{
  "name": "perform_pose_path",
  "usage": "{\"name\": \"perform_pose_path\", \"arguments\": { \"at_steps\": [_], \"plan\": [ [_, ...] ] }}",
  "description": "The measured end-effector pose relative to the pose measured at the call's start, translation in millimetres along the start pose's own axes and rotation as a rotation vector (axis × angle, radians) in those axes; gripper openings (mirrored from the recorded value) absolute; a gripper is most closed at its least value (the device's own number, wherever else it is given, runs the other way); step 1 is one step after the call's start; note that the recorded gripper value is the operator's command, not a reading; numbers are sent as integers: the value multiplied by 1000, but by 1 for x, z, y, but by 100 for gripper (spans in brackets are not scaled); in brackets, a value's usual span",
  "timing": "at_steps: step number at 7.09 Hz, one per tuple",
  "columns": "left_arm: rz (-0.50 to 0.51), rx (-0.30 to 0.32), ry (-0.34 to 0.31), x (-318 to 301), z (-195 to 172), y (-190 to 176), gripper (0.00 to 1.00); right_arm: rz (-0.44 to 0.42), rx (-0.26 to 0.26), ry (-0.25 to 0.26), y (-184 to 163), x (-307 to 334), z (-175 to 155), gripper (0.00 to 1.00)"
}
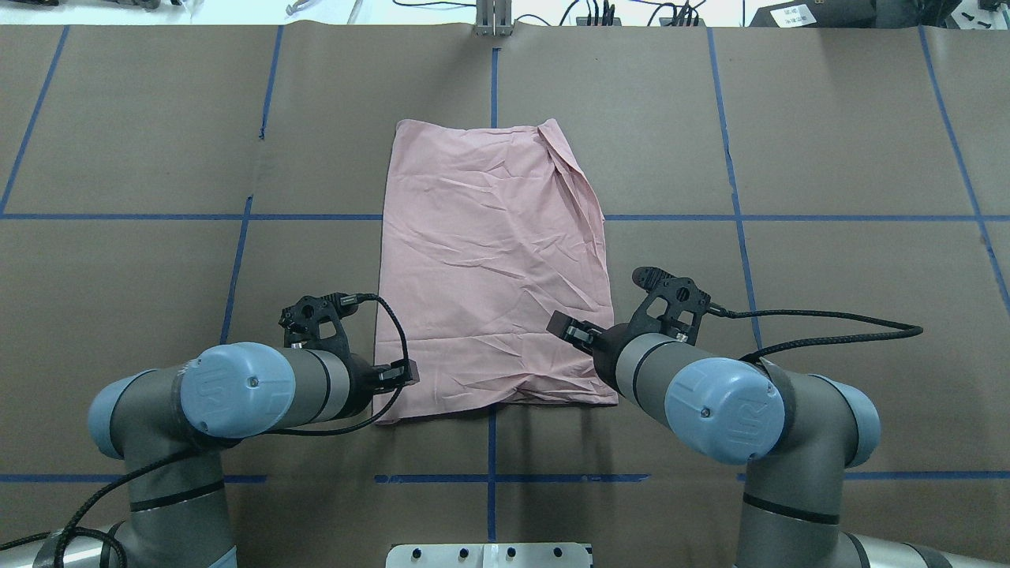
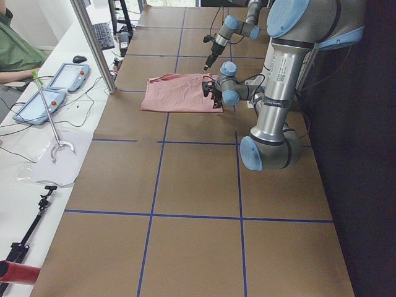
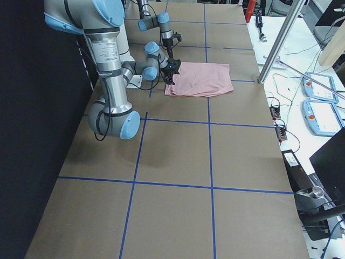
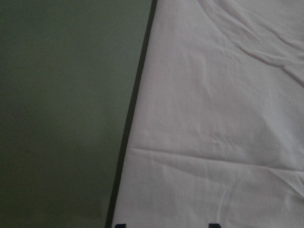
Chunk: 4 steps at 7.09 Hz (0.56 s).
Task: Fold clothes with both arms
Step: 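Close both grippers on the near edge corners, adjusting the right grip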
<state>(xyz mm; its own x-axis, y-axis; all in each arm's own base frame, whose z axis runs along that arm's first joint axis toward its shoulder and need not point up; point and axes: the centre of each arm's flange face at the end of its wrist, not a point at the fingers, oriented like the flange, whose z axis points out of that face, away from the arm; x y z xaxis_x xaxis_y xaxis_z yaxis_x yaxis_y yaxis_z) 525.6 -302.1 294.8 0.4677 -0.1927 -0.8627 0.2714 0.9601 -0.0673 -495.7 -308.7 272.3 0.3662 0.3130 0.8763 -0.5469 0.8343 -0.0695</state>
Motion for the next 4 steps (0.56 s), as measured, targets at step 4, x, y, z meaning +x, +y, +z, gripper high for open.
{"name": "perform_pose_path", "arguments": {
  "at_steps": [4],
  "plan": [
    [22,-31,-29,-10,11,22,66,-9,6,5,7,4,2,86]
  ]
}}
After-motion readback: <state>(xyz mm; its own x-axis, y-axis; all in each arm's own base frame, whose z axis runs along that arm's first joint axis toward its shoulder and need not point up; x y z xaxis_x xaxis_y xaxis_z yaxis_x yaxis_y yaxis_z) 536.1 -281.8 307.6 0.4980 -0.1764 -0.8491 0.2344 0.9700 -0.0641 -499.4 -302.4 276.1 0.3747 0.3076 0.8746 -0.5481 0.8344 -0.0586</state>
